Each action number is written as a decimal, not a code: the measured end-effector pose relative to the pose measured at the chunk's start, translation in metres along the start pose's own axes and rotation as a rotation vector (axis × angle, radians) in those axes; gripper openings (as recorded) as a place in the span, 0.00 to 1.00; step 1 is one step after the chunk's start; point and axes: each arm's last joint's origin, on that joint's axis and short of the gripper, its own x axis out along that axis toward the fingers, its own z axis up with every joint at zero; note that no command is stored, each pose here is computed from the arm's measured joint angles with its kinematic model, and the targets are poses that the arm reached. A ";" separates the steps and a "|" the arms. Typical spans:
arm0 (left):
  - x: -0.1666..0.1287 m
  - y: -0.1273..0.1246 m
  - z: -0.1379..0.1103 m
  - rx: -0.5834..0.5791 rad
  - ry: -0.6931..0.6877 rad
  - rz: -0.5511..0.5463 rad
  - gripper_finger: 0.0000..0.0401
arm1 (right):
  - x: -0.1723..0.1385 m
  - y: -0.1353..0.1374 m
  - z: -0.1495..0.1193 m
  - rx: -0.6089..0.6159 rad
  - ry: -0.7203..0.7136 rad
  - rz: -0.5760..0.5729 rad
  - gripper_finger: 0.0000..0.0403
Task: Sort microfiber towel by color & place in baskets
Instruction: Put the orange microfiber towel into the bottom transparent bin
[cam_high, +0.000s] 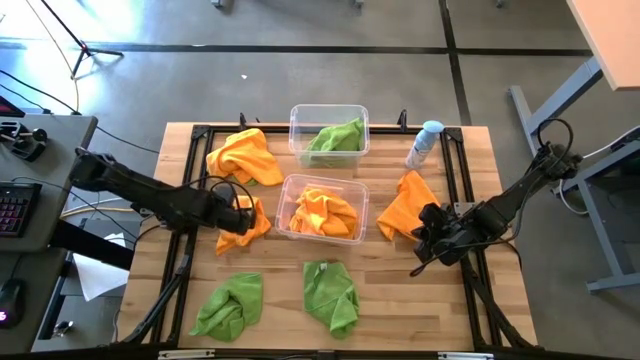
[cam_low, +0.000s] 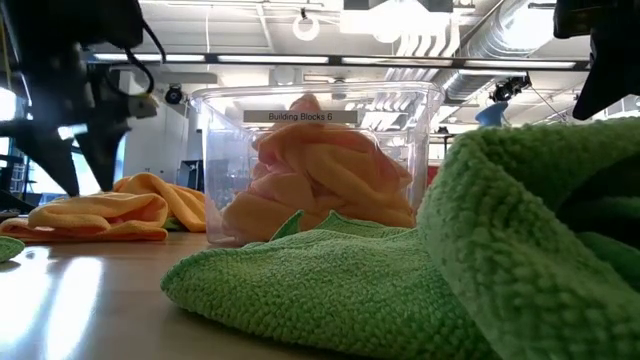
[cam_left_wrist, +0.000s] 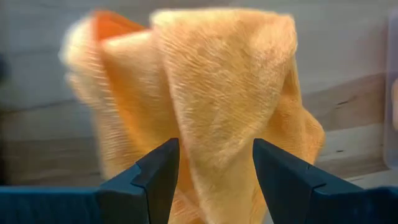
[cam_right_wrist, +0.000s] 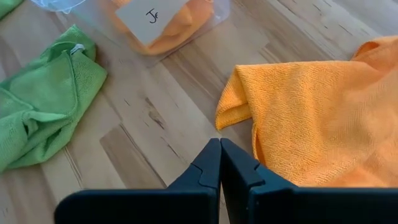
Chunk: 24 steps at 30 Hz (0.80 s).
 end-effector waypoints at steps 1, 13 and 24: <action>0.005 0.001 -0.001 -0.005 0.007 -0.014 0.48 | 0.000 0.000 0.000 -0.008 0.000 0.001 0.00; 0.045 0.018 -0.008 -0.094 0.089 -0.059 0.47 | 0.000 0.000 0.000 -0.029 -0.002 0.002 0.00; 0.037 0.007 -0.011 -0.111 0.155 -0.105 0.03 | 0.000 0.001 0.000 -0.025 -0.004 0.008 0.00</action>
